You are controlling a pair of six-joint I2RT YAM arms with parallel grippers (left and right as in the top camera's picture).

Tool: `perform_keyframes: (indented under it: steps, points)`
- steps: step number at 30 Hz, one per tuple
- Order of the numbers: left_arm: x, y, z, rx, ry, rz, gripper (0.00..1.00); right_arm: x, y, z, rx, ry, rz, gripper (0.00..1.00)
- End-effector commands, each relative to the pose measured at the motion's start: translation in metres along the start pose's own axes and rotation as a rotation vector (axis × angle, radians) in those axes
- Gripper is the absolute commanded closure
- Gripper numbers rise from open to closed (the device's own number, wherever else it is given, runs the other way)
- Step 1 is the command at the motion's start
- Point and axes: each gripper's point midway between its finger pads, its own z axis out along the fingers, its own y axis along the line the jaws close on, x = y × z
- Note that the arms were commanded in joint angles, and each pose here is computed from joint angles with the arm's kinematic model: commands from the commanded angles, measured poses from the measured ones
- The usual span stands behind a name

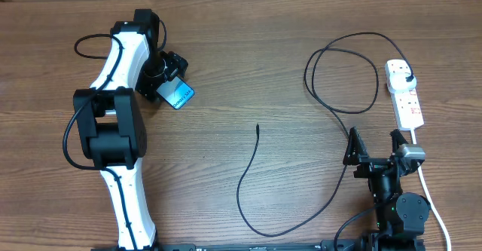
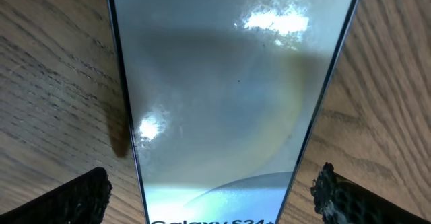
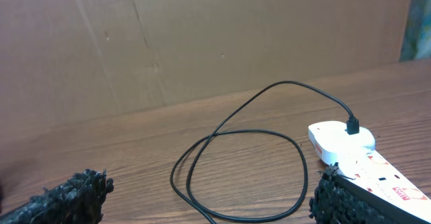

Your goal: Plug charger to phone and switch on socket

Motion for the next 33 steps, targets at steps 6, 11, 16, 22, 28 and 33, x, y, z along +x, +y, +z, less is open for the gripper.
perform_keyframes:
  steps: [6,11,16,22,28,33]
  points:
    - [-0.011,0.001,-0.002,-0.018,-0.049,0.031,0.00,0.002,0.000,0.000,-0.001,-0.002,-0.004,0.00]
    - [-0.015,0.002,0.000,-0.029,-0.068,0.031,0.00,0.002,0.000,0.000,-0.001,-0.002,-0.004,0.00]
    - [-0.014,0.002,0.000,-0.029,-0.068,0.031,0.00,0.002,0.000,0.000,-0.001,-0.002,-0.004,0.00]
    - [-0.014,0.002,0.004,-0.023,-0.067,0.031,0.00,0.002,0.000,0.000,-0.001,-0.002,-0.004,0.00]
    - [-0.013,0.002,0.007,-0.016,-0.058,0.030,0.00,0.002,0.000,0.000,-0.001,-0.002,-0.004,0.00]
    - [-0.012,0.004,0.012,-0.022,-0.053,0.028,0.00,0.002,0.000,0.000,-0.001,-0.002,-0.004,0.00]
